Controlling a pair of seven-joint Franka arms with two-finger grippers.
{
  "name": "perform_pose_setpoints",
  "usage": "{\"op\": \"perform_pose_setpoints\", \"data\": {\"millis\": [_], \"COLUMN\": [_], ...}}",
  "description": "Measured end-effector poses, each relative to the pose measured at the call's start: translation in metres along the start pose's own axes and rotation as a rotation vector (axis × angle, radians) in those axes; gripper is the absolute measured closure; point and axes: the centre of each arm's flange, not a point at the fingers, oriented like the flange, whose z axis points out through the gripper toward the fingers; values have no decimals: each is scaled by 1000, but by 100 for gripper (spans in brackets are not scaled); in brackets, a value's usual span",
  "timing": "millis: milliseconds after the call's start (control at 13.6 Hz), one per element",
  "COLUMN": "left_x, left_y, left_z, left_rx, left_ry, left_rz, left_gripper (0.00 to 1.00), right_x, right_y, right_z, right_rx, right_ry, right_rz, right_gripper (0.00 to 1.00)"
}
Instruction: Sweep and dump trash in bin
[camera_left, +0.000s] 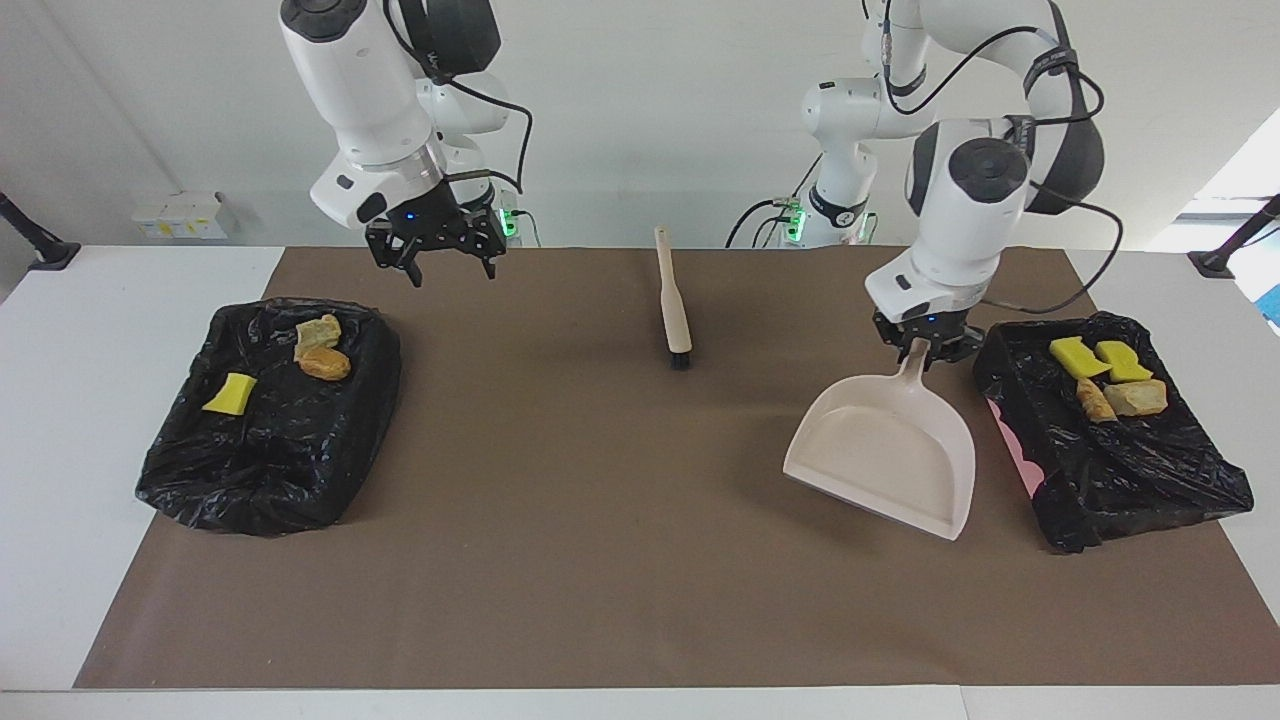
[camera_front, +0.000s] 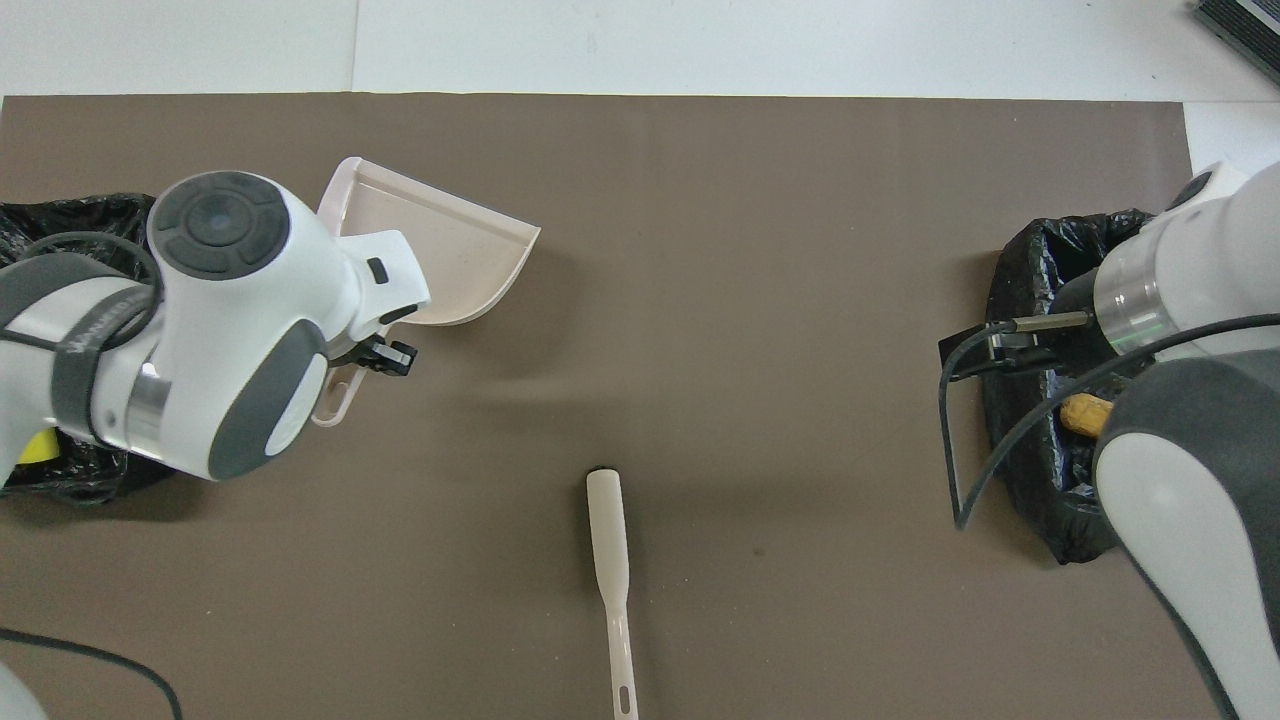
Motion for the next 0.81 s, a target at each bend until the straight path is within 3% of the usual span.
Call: {"op": "perform_pose_setpoints", "data": {"millis": [221, 515, 810], "left_x": [22, 30, 36], "left_y": [52, 94, 132], "left_z": [8, 10, 26], "left_rx": [-37, -71, -87], "left_ry": [5, 28, 8], "left_rz": [-97, -156, -189], "left_gripper": [69, 69, 69], "right_x": [2, 4, -3], "right_y": [19, 79, 99], "right_z": [-1, -9, -30], "right_rx": [-6, -1, 1], "right_ry": [1, 16, 9], "right_rz": [8, 37, 68], "right_gripper": [0, 0, 0]}}
